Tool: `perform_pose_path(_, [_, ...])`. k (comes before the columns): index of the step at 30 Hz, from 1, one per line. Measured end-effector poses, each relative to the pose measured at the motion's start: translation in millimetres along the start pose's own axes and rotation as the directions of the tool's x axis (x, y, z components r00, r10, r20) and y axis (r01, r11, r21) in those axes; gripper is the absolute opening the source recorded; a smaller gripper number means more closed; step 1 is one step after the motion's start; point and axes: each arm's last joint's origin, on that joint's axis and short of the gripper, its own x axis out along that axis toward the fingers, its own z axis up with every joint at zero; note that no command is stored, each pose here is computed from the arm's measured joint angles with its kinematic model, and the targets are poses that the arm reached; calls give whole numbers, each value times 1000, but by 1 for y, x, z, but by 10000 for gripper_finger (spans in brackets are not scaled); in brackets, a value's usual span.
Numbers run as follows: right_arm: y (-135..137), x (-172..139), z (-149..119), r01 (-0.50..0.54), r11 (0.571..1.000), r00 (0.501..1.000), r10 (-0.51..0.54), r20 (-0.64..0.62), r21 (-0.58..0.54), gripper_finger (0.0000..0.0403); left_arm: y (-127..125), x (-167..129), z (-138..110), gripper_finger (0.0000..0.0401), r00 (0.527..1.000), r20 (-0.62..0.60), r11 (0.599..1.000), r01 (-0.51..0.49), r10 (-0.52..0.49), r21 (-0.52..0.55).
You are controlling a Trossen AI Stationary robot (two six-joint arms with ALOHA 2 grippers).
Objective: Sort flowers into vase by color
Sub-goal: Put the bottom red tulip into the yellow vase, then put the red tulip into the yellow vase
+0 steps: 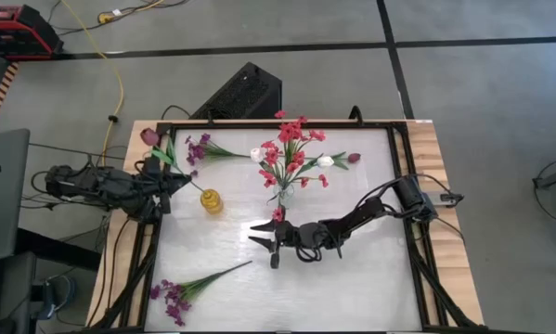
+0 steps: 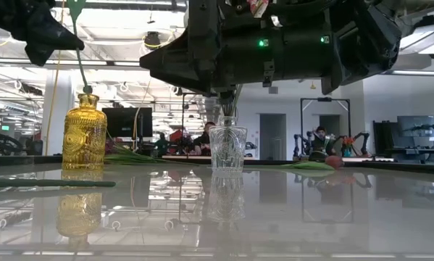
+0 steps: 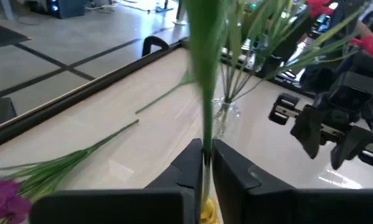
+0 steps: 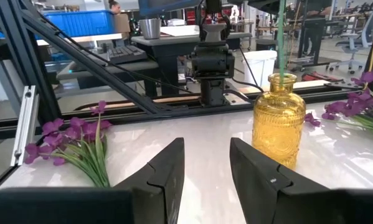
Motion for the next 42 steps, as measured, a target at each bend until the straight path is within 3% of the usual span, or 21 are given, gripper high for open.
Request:
perform_pose_path(13, [8,-4,4,-40,999,999,40,-12,-3,154,-29,41,-10,136,968,-252,978,45,8,202])
perform_pose_path(21, [14,-21,46,-88,992,984,72,-162,-90,154,-47,36,31,153,949,-312,987,94,-48,134])
perform_pose_path(25, [12,-34,67,-92,989,969,61,-241,-117,154,-51,32,53,154,964,-266,993,35,-4,113])
perform_pose_path(31, [8,-42,79,-91,987,957,49,-285,-134,154,-50,34,53,154,963,-256,995,-61,80,80])
perform_pose_path(34, [7,-55,80,-125,986,905,69,-419,-106,154,-49,33,50,154,952,-297,996,-55,73,68])
perform_pose_path(37, [3,-76,82,-148,988,799,91,-595,-48,154,-46,28,46,154,935,-353,998,-27,45,55])
perform_pose_path(42, [-14,-115,95,27,999,624,6,-782,29,154,-38,23,35,154,877,-473,994,-51,91,98])
